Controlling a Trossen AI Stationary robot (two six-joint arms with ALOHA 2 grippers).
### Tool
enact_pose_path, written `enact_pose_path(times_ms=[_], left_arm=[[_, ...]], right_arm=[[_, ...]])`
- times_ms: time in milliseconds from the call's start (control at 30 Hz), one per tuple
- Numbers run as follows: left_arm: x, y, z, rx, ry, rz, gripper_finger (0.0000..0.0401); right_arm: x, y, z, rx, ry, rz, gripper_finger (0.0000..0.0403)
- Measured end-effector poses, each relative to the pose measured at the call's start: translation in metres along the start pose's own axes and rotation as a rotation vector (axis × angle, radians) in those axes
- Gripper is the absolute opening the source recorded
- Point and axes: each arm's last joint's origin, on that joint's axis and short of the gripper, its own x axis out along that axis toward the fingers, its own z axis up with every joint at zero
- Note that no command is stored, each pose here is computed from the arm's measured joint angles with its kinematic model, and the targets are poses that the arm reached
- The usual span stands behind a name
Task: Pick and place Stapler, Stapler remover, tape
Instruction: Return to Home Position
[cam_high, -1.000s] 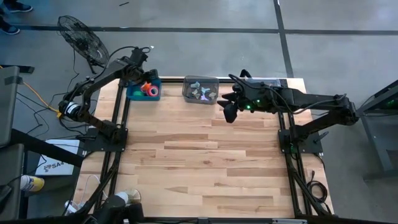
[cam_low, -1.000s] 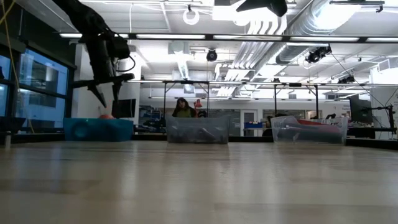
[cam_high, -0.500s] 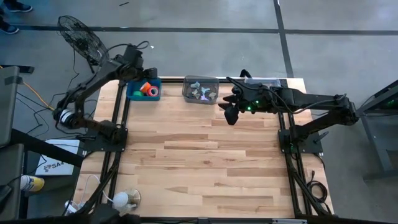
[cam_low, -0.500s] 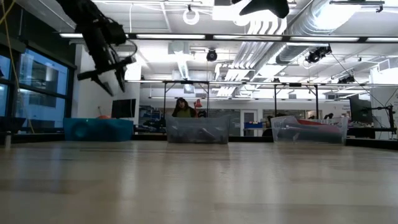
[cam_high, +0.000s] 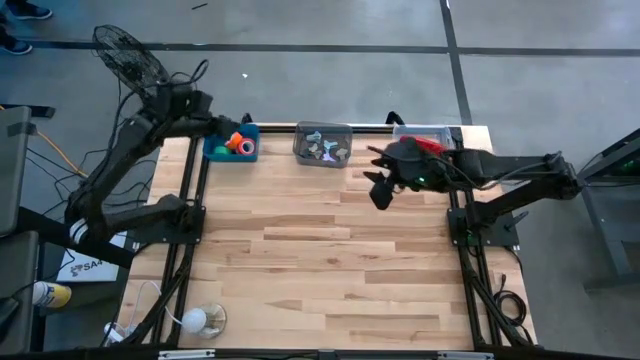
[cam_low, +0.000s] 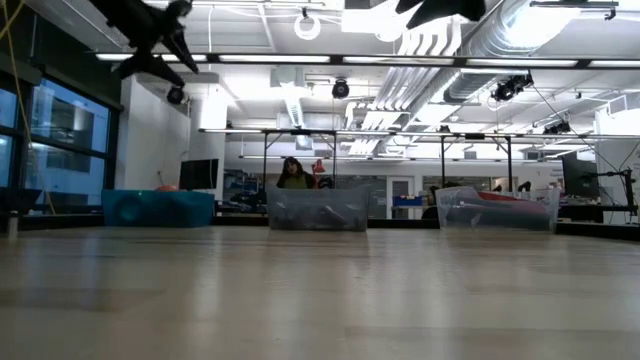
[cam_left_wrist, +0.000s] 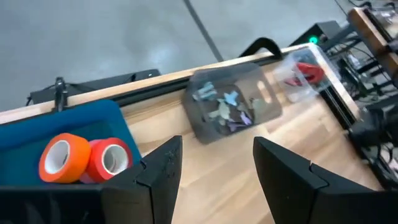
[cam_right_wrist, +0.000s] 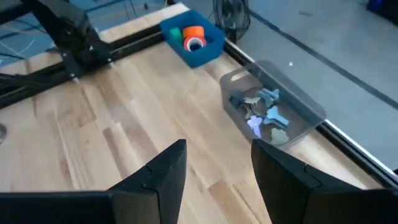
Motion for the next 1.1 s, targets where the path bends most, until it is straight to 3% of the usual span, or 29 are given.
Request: enact_pose_path(times_ms=[100, 333, 567, 733, 867, 1100], left_arm=[[-0.016, -0.010, -0.009, 0.035, -0.022, -0.018, 0.0195], [-0.029, -0.034, -0.025, 0.124, -0.018, -0.103, 0.0195], [-0.001, -0.047, -0.059, 0.228, 0.026, -0.213, 0.0195], [0.018, -0.043, -0.092, 0.176, -0.023, -0.337, 0.0195], [0.022, -0.037, -0.111, 0.142, -0.120, -0.479, 0.0195], [0.025, -0.021, -0.142, 0.084, -0.225, -0.622, 0.0195]], right_arm=[[-0.010, -0.001, -0.012, 0.009, -0.063, 0.019, 0.0170], [-0.017, -0.023, -0.069, 0.159, -0.263, 0.283, 0.0170], [-0.011, -0.054, -0.127, 0.322, -0.382, 0.342, 0.0170], [-0.011, -0.071, -0.154, 0.382, -0.407, 0.392, 0.0170], [-0.010, -0.083, -0.170, 0.405, -0.447, 0.419, 0.0170], [-0.009, -0.100, -0.191, 0.429, -0.571, 0.460, 0.0170]])
